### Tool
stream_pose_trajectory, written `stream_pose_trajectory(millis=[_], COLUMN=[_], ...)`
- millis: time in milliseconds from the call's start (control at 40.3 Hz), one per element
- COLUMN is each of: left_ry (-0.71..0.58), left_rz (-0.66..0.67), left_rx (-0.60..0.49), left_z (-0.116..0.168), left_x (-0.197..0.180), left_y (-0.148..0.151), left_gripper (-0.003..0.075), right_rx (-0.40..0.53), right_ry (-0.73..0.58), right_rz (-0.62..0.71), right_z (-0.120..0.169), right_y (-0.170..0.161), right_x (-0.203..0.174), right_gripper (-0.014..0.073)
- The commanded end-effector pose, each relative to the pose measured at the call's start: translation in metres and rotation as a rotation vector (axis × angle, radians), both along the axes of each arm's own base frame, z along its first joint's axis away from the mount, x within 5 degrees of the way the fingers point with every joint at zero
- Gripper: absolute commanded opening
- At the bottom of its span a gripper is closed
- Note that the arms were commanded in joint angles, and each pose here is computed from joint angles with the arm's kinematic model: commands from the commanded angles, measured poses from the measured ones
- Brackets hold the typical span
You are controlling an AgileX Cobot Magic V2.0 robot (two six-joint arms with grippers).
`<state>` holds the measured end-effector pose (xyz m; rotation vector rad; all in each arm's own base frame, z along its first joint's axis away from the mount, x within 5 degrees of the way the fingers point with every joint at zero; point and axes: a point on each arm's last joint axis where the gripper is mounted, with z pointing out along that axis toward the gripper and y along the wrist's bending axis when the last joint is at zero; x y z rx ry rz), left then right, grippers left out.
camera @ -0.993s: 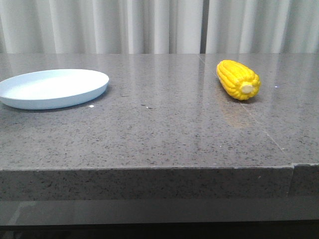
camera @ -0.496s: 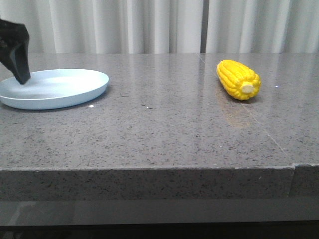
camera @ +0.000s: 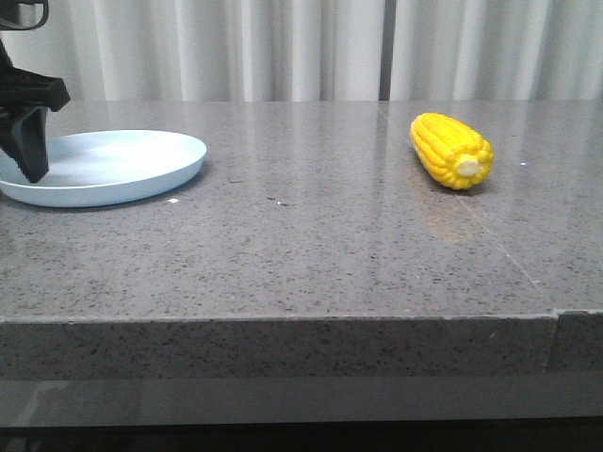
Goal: Place corn on plate with both arms
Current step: 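Lower the left gripper onto the rim of the pale blue plate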
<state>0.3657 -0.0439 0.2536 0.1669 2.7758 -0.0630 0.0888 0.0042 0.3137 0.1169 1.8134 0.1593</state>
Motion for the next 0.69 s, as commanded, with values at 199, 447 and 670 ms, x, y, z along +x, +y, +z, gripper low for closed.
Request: stream_pose_trajectory(millis=[199, 447, 670], left_ry=[-0.120, -0.211, -0.293], left_rz=[-0.002, 0.020, -0.030], left_rx=[-0.023, -0.105, -0.197], left_z=[0.026, 0.050, 0.085], left_x=[0.002, 0.004, 0.005], left_y=[-0.003, -0.008, -0.036], left_gripper=[-0.0020, -0.0020, -0.0020], right_rx=[-0.006, -0.006, -0.006], right_ry=[-0.094, -0.094, -0.094], right_rz=[-0.010, -0.010, -0.010], right_z=[0.017, 0.017, 0.017], right_y=[-0.001, -0.001, -0.001], right_x=[0.002, 0.002, 0.002], right_gripper=[0.0611, 0.0611, 0.0611])
